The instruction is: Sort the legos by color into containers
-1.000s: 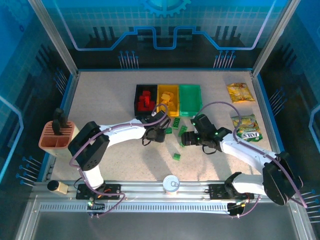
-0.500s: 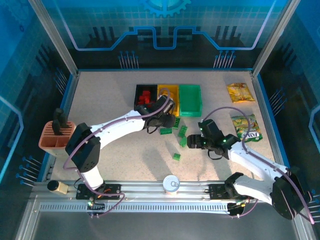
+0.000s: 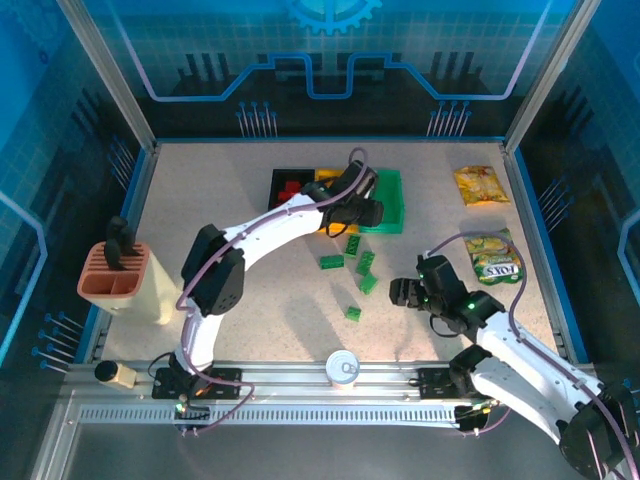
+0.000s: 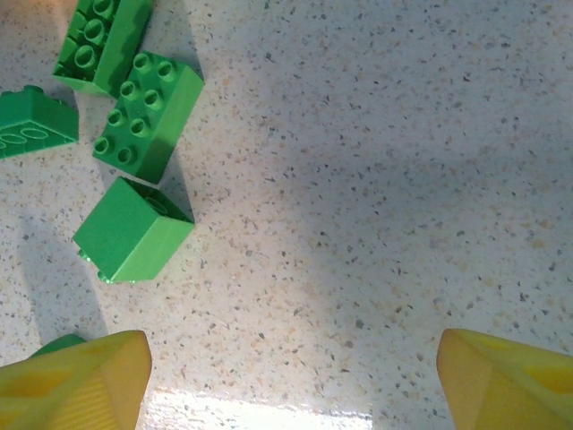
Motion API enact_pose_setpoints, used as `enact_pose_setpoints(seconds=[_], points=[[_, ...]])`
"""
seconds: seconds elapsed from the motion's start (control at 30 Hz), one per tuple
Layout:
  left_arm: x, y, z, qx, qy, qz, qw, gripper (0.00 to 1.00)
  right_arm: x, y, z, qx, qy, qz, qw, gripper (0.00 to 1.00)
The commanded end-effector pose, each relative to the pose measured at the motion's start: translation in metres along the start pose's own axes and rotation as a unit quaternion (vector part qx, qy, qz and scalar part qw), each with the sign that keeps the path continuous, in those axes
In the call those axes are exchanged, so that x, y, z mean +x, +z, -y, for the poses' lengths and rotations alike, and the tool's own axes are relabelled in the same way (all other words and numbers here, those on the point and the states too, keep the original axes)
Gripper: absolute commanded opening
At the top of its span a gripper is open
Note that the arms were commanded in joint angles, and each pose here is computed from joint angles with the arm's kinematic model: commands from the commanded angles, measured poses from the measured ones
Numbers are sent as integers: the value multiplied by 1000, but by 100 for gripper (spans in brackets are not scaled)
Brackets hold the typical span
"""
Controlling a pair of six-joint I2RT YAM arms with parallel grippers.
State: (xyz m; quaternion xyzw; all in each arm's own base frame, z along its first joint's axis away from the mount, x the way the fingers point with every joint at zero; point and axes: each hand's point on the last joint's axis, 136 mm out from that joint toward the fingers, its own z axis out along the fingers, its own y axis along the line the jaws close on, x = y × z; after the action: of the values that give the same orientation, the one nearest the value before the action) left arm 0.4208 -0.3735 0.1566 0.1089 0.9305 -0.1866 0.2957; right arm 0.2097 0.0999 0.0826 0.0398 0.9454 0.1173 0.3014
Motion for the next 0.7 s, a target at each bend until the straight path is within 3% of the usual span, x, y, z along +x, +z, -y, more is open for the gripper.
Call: enact_pose_setpoints(seconds=[0.0,0.33,0.53,0.67], points=[[-20,4,3,12,-5,0,1000,46,8,-1,10,13,12,-8,1000,84],[-48,29,2,9,-18,4,1000,51,17,0,7,-12,26,-13,1000,84],[-70,17,10,25,-41,28,998,78,17,-1,1,-26,29,-17,999,82],[-86,-18,27,55,-37,61,996,81,18,0,1,-27,32,-19,999,82]])
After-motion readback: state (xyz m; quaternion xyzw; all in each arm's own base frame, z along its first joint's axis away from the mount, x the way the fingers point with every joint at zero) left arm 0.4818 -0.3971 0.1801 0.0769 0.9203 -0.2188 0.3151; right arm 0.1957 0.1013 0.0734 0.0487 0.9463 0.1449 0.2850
